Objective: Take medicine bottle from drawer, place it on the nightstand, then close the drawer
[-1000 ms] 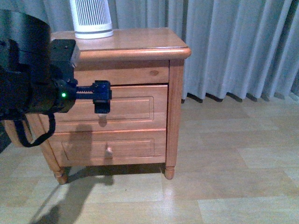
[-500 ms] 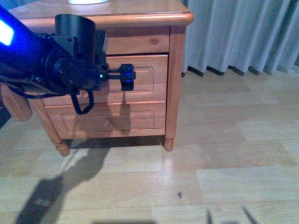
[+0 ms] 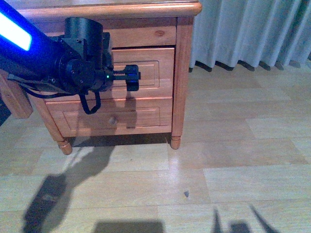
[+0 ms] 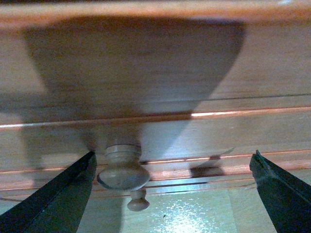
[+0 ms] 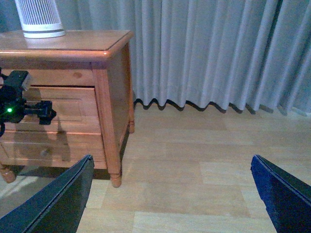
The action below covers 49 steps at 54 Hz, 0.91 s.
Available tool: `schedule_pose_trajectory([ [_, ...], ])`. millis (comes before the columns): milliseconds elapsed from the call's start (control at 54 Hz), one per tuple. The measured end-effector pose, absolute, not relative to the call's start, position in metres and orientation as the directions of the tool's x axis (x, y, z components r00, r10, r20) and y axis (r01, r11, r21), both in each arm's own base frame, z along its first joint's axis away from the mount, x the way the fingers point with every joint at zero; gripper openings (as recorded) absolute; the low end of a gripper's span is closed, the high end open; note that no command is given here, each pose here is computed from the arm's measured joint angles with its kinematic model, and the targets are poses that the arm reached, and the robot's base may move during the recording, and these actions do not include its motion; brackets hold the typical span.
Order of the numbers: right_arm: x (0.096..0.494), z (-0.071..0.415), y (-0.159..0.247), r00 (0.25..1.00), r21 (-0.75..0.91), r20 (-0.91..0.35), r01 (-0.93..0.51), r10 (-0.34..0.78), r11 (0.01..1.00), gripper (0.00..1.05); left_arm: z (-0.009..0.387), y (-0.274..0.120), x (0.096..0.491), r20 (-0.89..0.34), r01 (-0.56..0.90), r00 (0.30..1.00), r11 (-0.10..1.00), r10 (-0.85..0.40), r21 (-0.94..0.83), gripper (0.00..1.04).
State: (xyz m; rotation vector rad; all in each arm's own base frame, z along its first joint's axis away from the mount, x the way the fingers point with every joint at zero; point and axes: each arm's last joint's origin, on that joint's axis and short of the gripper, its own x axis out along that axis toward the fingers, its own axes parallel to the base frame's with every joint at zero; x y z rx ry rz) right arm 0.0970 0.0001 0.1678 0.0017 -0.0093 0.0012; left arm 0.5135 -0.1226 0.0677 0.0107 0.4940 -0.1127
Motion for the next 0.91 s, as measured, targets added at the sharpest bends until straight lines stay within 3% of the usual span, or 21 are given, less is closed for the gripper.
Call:
schedule_pose_trajectory([
  [204,0.097,0.168,0.0,1.0,0.002,0.009,-0.001,0.001,1.0,0.98,0.061,-0.108,0.518,-0.471,0.069,0.879,0.997,-0.073,-0.027,0.96],
  [444,0.097,0.168,0.0,1.0,0.002,0.009,-0.001,0.001,1.0,0.98,0.061,-0.094,0.52,-0.455,0.035,0.889,0.999,-0.048,-0.038,0.53],
  [630,0.097,0.168,0.0,1.0,0.002,0.009,-0.001,0.001,1.0,0.98,0.06,-0.097,0.519,-0.446,0.057,0.893,0.998,-0.065,-0.033,0.28],
  [907,0.097,0.168,0.0,1.0,0.002,0.009,-0.001,0.001,1.0,0.98,0.057,-0.096,0.503,-0.409,0.08,0.91,0.997,-0.072,0.002,0.25],
])
